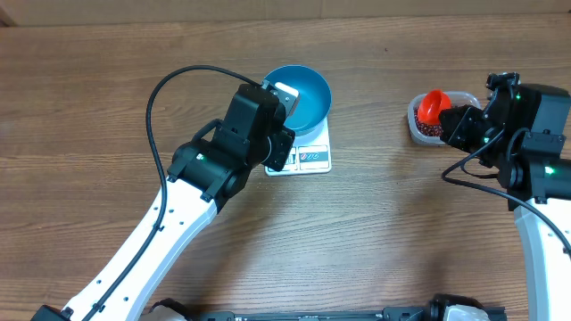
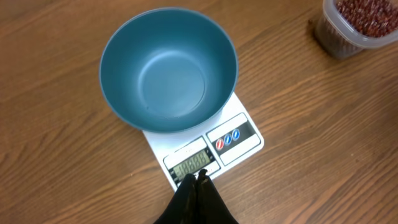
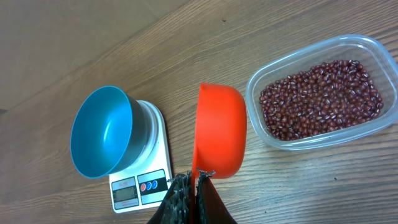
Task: Scoop item into bowl and weigh 150g on scale
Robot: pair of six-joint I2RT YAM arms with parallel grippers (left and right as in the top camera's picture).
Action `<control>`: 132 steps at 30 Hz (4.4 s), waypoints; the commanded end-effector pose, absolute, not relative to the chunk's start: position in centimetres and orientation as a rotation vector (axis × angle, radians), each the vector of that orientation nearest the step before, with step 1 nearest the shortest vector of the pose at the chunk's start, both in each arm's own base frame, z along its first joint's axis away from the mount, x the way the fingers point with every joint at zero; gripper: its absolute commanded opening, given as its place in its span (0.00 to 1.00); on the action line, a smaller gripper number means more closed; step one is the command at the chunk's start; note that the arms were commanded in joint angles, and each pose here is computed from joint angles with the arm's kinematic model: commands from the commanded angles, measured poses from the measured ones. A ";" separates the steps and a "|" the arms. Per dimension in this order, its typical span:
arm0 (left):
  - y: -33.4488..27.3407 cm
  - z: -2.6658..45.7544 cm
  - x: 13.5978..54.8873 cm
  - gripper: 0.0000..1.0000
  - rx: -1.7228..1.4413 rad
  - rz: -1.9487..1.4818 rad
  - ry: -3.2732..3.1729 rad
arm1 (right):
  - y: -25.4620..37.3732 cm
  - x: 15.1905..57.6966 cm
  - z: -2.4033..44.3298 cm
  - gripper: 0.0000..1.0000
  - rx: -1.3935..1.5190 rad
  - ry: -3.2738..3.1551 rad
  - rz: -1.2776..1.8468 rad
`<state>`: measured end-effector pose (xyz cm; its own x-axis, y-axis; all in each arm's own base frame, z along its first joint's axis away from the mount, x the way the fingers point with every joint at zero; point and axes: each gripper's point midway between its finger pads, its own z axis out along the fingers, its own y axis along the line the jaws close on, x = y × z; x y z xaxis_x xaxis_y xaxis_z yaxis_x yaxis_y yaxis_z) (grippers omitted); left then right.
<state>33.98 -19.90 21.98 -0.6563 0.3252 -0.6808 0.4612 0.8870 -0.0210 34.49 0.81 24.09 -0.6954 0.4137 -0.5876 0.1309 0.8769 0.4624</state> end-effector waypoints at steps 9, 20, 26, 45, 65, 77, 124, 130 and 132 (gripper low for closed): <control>-20.1 22.9 33.5 0.04 0.488 -0.313 2.348 | 0.7 34.4 25.5 0.04 0.373 2.289 0.497; -19.3 24.6 32.0 0.04 0.485 -0.324 2.326 | 0.7 34.3 25.3 0.04 0.377 2.298 0.498; -16.9 26.4 29.8 0.04 0.454 -0.282 2.320 | 0.7 34.3 25.3 0.04 0.377 2.298 0.498; -11.9 26.1 29.8 0.05 0.296 -0.215 2.370 | 0.6 34.7 25.9 0.04 0.374 2.269 0.498; -12.4 21.1 27.7 0.04 0.268 -0.353 2.289 | 0.6 34.5 25.6 0.04 0.375 2.281 0.497; -12.1 19.4 27.9 0.04 0.262 -0.318 2.326 | 0.6 34.5 25.6 0.04 0.376 2.284 0.496; -15.0 17.1 30.7 0.09 0.551 -0.307 2.283 | 0.3 34.5 25.5 0.04 0.386 2.284 0.475; -15.1 17.4 31.0 0.18 0.536 -0.316 2.268 | 0.3 34.5 25.5 0.04 0.386 2.284 0.475; -15.1 17.4 31.0 0.31 0.537 -0.314 2.269 | 0.3 34.5 25.5 0.04 0.386 2.284 0.475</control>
